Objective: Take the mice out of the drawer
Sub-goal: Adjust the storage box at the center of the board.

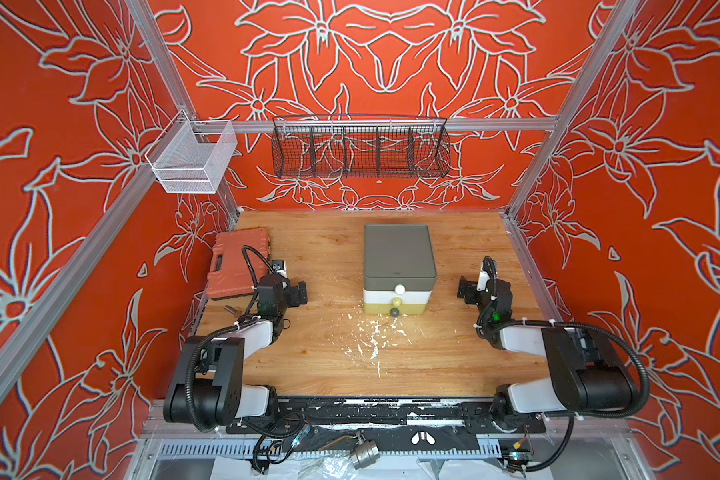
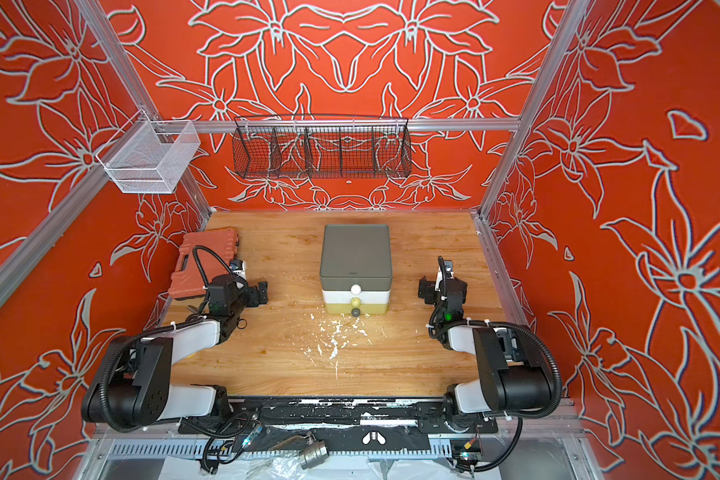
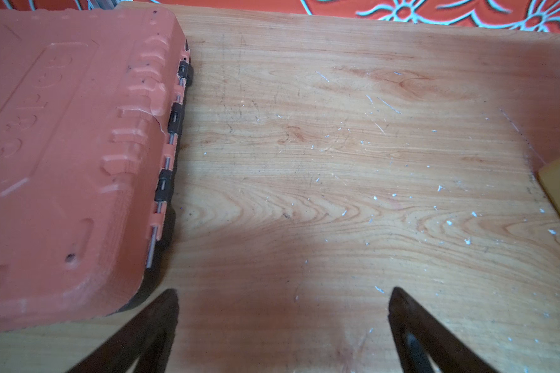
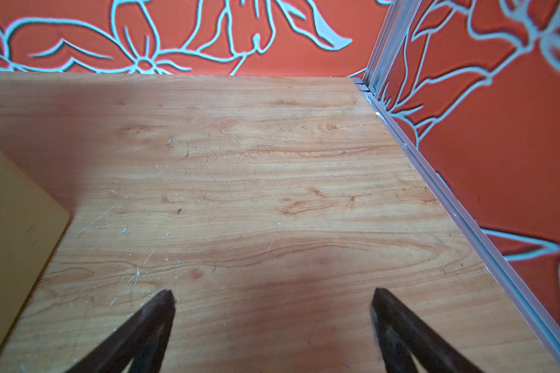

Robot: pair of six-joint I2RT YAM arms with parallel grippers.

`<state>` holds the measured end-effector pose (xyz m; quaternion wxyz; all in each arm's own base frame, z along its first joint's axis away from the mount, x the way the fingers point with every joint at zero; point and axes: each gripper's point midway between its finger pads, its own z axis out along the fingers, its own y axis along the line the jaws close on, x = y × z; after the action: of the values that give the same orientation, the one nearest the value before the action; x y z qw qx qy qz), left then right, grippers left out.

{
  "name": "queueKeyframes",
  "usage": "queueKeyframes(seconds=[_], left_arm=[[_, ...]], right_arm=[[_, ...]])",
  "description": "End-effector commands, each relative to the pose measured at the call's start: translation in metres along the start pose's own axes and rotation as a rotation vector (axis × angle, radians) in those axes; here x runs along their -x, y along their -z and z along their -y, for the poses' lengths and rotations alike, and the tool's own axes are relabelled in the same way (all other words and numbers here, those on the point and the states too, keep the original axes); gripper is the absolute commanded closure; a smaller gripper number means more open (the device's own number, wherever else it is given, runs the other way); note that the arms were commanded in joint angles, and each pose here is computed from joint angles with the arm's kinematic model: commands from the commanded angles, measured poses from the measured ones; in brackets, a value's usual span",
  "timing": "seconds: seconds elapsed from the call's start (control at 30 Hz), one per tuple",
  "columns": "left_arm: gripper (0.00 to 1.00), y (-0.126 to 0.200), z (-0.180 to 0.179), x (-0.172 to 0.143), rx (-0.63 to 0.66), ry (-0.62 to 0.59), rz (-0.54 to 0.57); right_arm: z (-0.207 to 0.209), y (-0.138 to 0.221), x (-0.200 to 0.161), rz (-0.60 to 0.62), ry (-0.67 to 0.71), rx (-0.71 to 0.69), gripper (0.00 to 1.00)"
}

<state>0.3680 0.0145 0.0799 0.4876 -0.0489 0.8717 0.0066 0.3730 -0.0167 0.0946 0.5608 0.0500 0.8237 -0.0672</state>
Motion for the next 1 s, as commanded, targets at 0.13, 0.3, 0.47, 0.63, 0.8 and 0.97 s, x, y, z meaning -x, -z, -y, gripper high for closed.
queueKeyframes(seconds=[0.13,0.3,0.47,0.63,0.8,0.97], left_arm=[[0.02,0.006,0.004,0.007,-0.032,-0.003,-0.005],[0.02,0.018,0.008,0.021,-0.048,-0.008,-0.042],[0.02,0.047,0.005,0.041,-0.036,0.046,0.024],[0.02,0.097,-0.005,0.083,-0.003,0.26,0.175],[0.02,0.13,-0.024,0.081,0.065,0.579,0.228],[0.02,0.144,0.008,0.078,-0.121,0.676,0.147]], right_arm=[[0.005,0.006,0.001,0.023,0.007,-0.015,0.02],[0.015,0.022,0.016,0.05,-0.015,-0.055,0.02],[0.031,0.047,0.04,0.036,-0.074,-0.118,0.02],[0.038,0.071,0.065,0.017,-0.289,-0.135,0.02],[0.016,0.099,0.077,0.017,-0.484,0.039,0.02],[-0.007,0.129,0.089,-0.05,-0.603,0.191,0.02]])
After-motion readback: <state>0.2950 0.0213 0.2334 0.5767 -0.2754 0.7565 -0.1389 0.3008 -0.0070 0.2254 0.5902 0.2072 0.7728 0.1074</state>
